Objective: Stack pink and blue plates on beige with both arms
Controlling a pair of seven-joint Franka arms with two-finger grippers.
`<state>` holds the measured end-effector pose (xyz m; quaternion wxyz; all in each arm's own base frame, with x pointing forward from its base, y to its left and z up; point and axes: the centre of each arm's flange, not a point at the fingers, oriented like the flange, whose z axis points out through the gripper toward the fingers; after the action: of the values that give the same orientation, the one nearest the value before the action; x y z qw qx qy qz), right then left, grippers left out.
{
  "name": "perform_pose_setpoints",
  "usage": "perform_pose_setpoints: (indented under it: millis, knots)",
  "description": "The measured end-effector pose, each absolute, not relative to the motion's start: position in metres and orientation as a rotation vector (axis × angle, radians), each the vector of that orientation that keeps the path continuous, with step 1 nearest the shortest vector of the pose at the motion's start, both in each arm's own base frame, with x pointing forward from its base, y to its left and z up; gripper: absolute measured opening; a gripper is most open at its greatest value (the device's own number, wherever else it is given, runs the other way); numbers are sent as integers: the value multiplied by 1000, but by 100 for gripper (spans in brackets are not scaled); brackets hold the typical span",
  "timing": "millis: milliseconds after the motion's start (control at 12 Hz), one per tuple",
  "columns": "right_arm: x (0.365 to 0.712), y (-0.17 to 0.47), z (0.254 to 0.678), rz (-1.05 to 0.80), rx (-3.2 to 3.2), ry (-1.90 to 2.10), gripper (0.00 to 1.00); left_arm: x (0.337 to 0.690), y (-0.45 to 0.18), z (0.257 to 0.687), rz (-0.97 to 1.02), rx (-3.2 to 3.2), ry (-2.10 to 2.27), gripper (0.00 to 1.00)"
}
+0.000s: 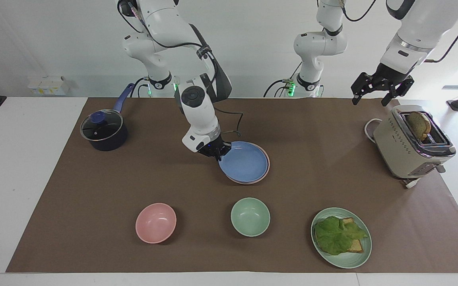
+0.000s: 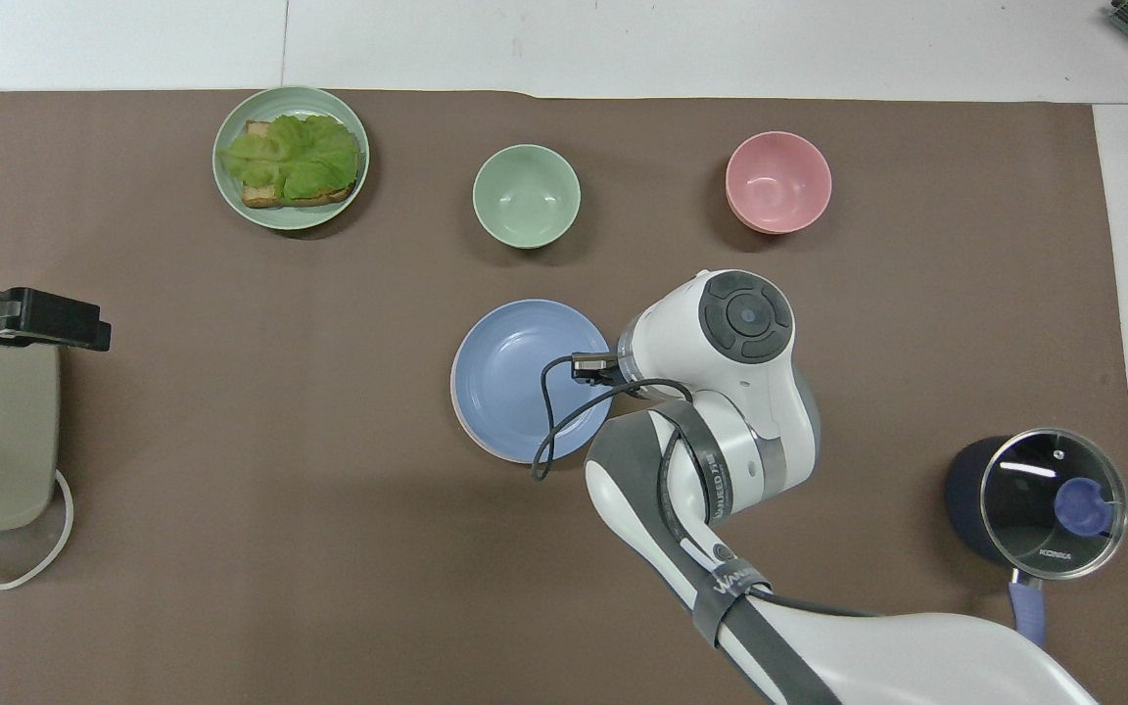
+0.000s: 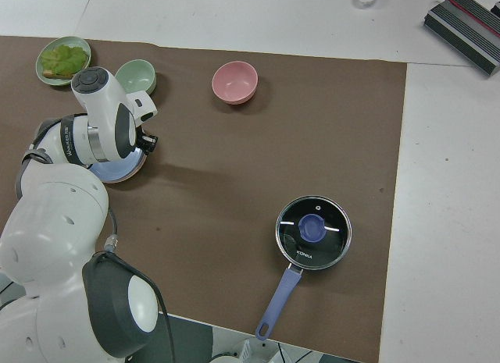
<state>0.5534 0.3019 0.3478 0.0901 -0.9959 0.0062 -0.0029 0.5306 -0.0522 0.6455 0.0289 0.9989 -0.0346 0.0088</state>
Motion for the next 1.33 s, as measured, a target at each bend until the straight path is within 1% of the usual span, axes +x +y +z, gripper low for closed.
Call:
perform_pose_setpoints:
  millis: [83, 167, 250, 333, 583, 667, 833, 1000, 1167, 1333]
  knots:
    - [557, 302, 356, -50, -2978, -12, 64, 531, -52, 645, 27, 3082, -107, 100]
    - [566, 294, 373, -117, -2995, -30, 77, 531, -52, 645, 27, 3082, -107, 100]
    - [576, 275, 396, -175, -3003, -14, 91, 531, -52, 645, 27, 3082, -107, 100]
    - [584, 251, 419, -203, -3010, 27, 100, 531, -52, 645, 27, 3082, -107, 100]
    - [586, 182, 477, -217, -3031, 119, 100, 531, -52, 645, 27, 3082, -107, 100]
    - [580, 167, 490, -191, -3042, 134, 100, 531, -52, 645, 27, 3082, -107, 100]
    - [559, 151, 512, -59, -3070, 146, 100, 531, -52, 645, 27, 3082, -107, 100]
    - [541, 130, 522, 83, -3093, 168, 100, 531, -52, 645, 27, 3082, -107, 100]
    - [540, 96, 518, 151, -3098, 152, 100, 531, -52, 645, 27, 3082, -107, 100]
    - [544, 49, 511, 180, -3092, 116, 100, 531, -52, 645, 27, 3082, -107, 100]
